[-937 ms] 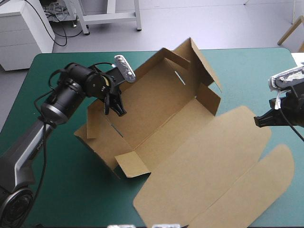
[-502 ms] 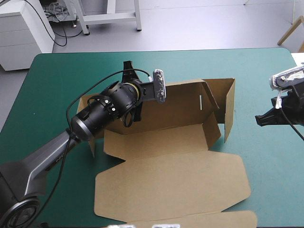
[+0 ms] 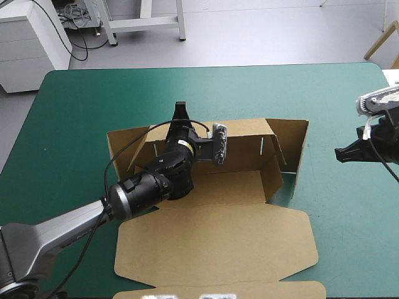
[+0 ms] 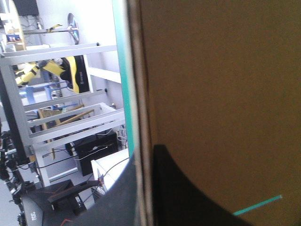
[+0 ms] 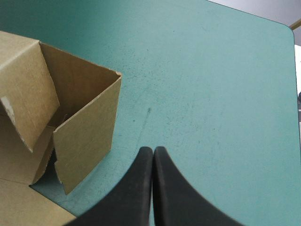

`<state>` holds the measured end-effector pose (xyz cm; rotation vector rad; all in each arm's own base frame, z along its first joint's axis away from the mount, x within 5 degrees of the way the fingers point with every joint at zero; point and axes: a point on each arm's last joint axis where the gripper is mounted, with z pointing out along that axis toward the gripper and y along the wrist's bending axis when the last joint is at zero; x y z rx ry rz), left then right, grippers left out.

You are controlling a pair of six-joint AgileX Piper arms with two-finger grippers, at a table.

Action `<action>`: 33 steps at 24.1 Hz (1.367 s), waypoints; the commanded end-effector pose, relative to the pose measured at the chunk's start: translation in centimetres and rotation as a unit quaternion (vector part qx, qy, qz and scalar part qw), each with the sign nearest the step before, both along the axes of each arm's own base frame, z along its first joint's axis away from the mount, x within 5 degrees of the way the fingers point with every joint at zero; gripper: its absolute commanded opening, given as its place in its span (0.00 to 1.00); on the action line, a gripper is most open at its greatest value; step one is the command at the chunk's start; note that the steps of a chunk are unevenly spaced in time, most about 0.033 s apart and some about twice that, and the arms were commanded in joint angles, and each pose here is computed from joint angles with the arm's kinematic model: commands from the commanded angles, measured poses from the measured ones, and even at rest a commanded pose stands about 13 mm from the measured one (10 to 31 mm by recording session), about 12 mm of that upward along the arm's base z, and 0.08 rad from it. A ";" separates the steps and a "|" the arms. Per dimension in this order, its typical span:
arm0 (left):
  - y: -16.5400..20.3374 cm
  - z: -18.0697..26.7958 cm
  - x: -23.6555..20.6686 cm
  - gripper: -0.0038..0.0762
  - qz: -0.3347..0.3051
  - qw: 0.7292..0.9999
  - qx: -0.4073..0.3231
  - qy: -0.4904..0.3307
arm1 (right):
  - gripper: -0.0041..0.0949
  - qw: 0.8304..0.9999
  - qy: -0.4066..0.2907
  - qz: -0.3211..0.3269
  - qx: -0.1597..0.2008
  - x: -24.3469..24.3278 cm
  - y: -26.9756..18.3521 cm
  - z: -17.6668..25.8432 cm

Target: Fold the box

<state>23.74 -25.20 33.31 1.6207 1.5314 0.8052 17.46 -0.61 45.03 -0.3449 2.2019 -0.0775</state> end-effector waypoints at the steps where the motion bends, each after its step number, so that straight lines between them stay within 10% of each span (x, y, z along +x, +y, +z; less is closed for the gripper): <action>1: 0.1 1.2 -1.9 0.04 -0.031 0.998 -0.041 -0.038 | 0.02 0.998 -0.053 -0.021 0.020 -0.3 -0.1 1.5; 10: 0.7 -1.9 -2.7 0.04 -0.024 0.998 -0.052 -0.023 | 0.04 0.996 -0.067 -0.016 0.058 -0.2 0.4 1.8; 18: 0.5 -2.6 -3.0 0.04 -0.019 0.996 -0.087 0.005 | 0.74 0.991 -0.116 0.006 0.070 0.1 0.8 5.1; 33: 0.5 -4.7 -3.7 0.04 -0.045 0.993 -0.105 0.033 | 0.76 0.991 -0.040 0.029 0.123 10.4 0.4 4.0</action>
